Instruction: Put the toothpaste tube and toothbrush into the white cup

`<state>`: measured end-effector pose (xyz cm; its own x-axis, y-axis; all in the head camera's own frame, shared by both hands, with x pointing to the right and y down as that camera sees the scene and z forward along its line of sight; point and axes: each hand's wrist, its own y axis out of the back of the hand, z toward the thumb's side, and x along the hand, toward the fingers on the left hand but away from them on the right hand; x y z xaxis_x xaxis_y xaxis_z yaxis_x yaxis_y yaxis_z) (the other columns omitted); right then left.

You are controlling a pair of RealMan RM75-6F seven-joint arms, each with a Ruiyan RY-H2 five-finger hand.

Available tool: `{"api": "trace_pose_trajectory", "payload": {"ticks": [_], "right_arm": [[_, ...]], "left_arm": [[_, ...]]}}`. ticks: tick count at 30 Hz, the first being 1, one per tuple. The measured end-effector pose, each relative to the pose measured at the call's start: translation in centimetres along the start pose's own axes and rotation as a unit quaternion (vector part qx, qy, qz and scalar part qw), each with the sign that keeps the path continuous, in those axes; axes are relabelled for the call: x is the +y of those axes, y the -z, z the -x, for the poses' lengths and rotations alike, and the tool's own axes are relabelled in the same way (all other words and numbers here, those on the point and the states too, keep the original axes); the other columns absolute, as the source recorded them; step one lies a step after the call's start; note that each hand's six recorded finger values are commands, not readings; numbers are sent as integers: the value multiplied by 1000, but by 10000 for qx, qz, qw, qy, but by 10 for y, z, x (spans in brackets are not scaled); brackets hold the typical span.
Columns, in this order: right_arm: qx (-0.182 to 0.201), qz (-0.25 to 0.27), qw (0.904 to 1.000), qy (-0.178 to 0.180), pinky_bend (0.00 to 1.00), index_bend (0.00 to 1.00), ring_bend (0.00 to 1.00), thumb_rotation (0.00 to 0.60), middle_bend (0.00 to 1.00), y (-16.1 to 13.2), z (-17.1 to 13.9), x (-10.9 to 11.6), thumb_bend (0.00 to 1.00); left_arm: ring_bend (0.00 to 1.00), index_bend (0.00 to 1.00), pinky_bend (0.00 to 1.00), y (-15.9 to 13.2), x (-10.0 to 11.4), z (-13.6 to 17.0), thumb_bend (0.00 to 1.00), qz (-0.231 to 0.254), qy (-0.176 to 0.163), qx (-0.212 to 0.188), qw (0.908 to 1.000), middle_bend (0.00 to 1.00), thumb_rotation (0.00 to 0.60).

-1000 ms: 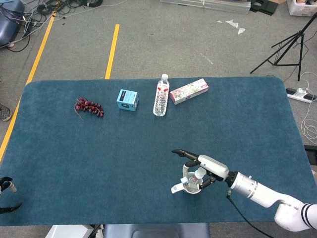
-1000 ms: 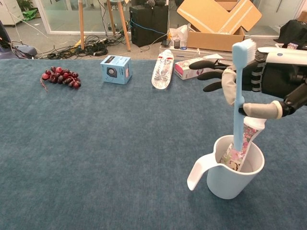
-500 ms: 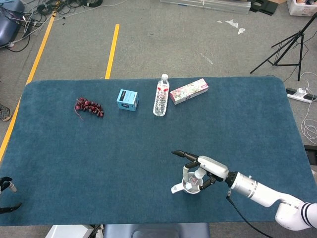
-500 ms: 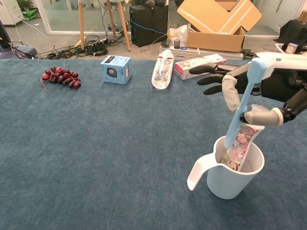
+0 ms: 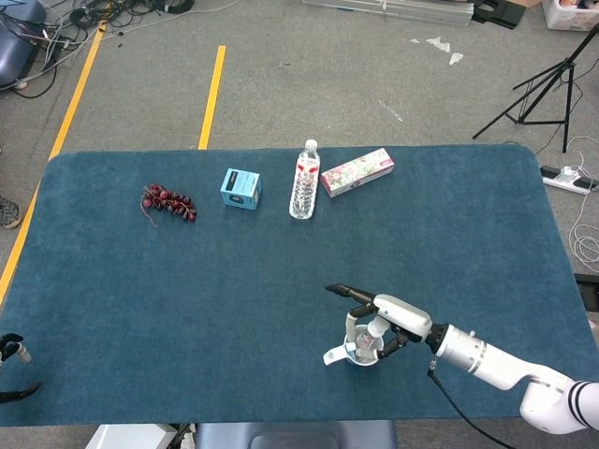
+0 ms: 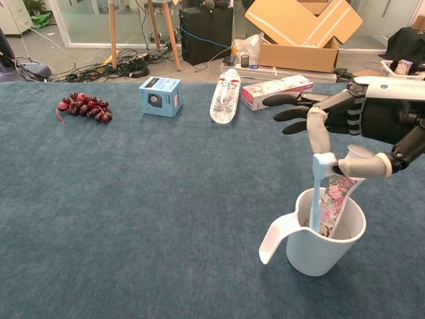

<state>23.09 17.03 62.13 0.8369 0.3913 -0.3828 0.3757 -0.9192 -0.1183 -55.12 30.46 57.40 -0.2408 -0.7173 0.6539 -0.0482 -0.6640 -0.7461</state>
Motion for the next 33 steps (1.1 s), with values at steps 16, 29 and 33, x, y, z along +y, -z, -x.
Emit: {"api": "trace_pose_trajectory", "payload": {"ticks": [16, 29, 33], "right_arm": [[65, -125, 9998, 127, 84, 544, 0, 600, 7, -7, -6, 10, 181], [79, -630, 9971, 412, 75, 526, 0, 600, 7, -16, -22, 25, 178], [15, -1044, 9930, 551, 71, 519, 0, 600, 8, -18, -30, 30, 169]], "left_arm": [[206, 490, 294, 0, -1, -1, 0, -9, 12, 4, 10000, 268, 600], [206, 490, 294, -1, 1, 0, 0, 3, -22, -2, 10000, 269, 600], [206, 490, 295, -3, 4, 0, 0, 15, -75, -29, 10000, 269, 600]]}}
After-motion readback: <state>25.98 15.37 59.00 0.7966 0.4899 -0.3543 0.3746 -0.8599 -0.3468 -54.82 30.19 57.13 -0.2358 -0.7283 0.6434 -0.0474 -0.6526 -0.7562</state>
